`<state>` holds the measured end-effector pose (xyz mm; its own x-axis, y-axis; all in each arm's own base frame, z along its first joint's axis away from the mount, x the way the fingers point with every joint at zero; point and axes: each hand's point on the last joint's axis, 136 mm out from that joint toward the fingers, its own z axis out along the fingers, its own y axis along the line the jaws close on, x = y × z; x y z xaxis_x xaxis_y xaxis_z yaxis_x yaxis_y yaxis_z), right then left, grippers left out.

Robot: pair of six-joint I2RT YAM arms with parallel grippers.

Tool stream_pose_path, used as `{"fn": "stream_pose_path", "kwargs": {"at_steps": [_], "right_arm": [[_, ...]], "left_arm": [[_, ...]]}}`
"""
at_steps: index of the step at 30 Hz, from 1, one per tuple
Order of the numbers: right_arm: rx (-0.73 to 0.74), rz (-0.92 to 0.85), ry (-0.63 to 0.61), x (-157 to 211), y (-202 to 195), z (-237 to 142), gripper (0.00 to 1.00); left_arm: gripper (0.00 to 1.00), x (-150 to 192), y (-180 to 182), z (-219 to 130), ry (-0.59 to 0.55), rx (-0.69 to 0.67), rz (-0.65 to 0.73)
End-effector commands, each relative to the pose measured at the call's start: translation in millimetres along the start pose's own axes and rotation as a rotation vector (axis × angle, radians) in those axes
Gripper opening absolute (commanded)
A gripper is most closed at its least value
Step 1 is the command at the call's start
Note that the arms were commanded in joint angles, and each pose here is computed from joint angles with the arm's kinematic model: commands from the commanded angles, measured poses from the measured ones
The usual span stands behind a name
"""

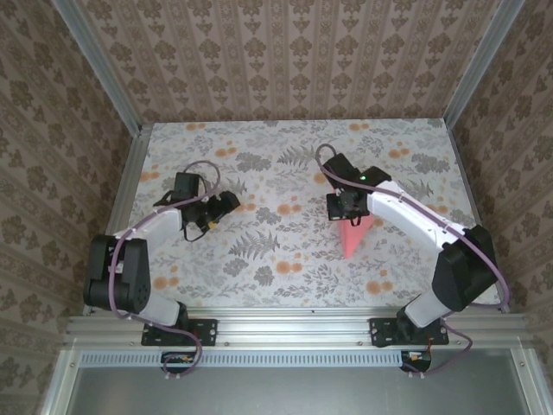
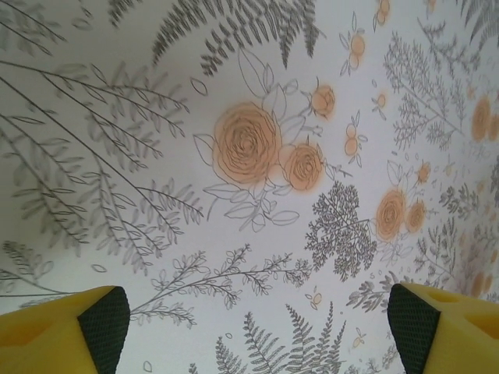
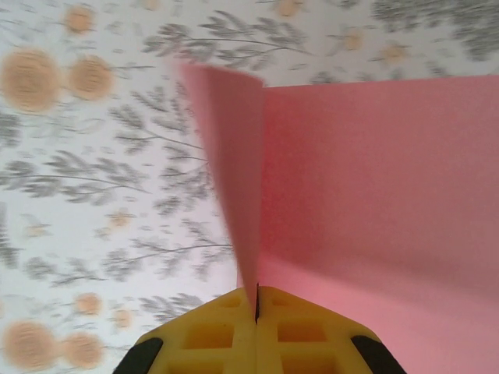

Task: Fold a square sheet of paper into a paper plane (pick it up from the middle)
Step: Turn over the paper at the center of the table.

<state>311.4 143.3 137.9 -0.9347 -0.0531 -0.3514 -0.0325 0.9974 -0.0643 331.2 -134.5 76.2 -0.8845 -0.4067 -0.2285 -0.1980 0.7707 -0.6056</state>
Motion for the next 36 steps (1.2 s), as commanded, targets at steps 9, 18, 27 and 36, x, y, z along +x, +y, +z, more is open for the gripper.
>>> {"fn": "stream_pose_path", "kwargs": {"at_steps": [9, 18, 27, 36], "right_arm": [[0.642, -0.285, 0.04, -16.8, -3.5, 17.8, 0.02], [0.707, -0.408, 0.082, -10.5, 55.7, 68.0, 0.06], [0.614, -0.423, 0.139, 12.0, 88.9, 98.7, 0.23], [0.417, -0.402, 0.134, 21.1, 127.7, 91.6, 0.32]], "left_arm": [[0.96, -25.0, 15.1, -52.4, -0.128, -0.05, -0.023], [0.97, -30.9, 17.3, -82.1, -0.175, -0.045, -0.034], [0.98, -29.0, 16.9, -87.4, -0.177, -0.037, -0.034], [0.98, -26.9, 16.7, -93.1, -0.184, -0.039, -0.034]]}}
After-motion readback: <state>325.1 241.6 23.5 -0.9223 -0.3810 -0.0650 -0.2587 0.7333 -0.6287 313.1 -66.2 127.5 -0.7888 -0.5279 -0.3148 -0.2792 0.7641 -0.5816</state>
